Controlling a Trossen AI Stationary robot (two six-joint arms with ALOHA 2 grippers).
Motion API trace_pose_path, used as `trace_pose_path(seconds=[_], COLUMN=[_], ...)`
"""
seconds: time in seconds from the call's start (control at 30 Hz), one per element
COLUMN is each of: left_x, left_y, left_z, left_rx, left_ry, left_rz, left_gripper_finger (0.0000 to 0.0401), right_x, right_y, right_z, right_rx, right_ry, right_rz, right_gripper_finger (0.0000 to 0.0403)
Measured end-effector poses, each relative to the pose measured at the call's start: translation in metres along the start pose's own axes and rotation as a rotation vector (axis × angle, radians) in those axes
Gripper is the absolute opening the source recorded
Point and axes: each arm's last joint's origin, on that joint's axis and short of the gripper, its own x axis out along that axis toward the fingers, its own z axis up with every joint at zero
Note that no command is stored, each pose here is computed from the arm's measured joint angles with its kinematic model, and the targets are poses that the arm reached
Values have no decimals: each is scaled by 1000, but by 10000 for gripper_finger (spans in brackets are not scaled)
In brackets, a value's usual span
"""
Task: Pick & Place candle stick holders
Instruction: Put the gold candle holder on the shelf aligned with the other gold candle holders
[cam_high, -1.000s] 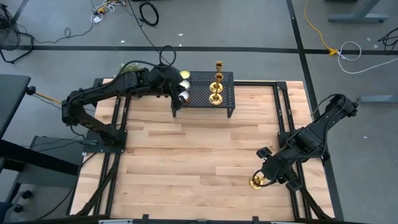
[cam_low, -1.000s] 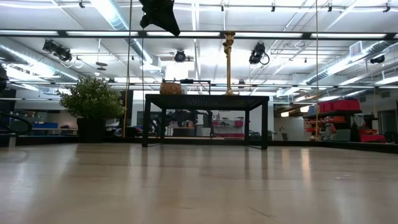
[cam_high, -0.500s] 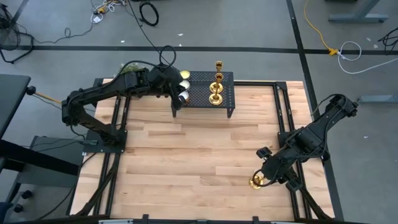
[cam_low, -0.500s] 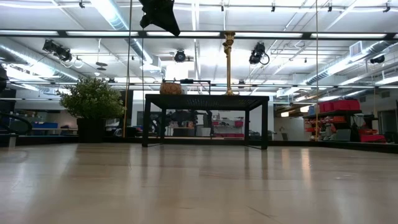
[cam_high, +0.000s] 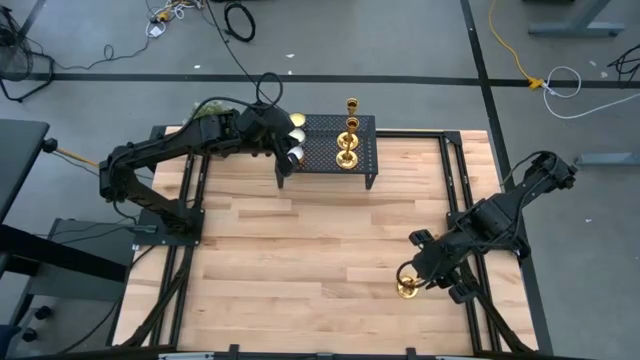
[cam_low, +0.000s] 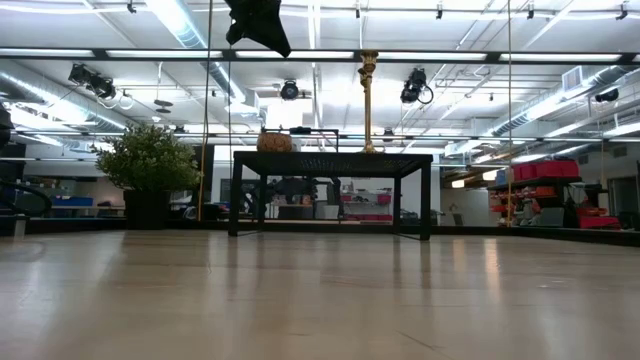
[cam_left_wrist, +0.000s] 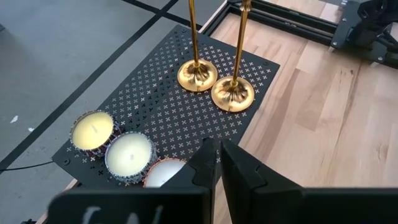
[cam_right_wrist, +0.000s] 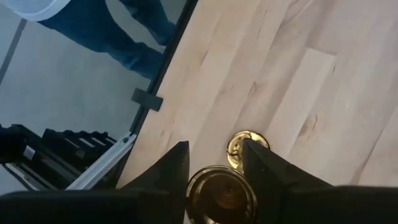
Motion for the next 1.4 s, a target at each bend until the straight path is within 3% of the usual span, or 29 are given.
trace_pose_path(seconds=[1.4], left_x=[0], left_y=[-1], left_z=[4], left_rx=[-12], left_ry=[-43], left_rz=[-7], left_gripper_finger=[28], right_x=[-10], right_y=[-21], right_z=[2], right_rx=[106], right_ry=[-52], right_rz=[-64], right_gripper_finger=[127])
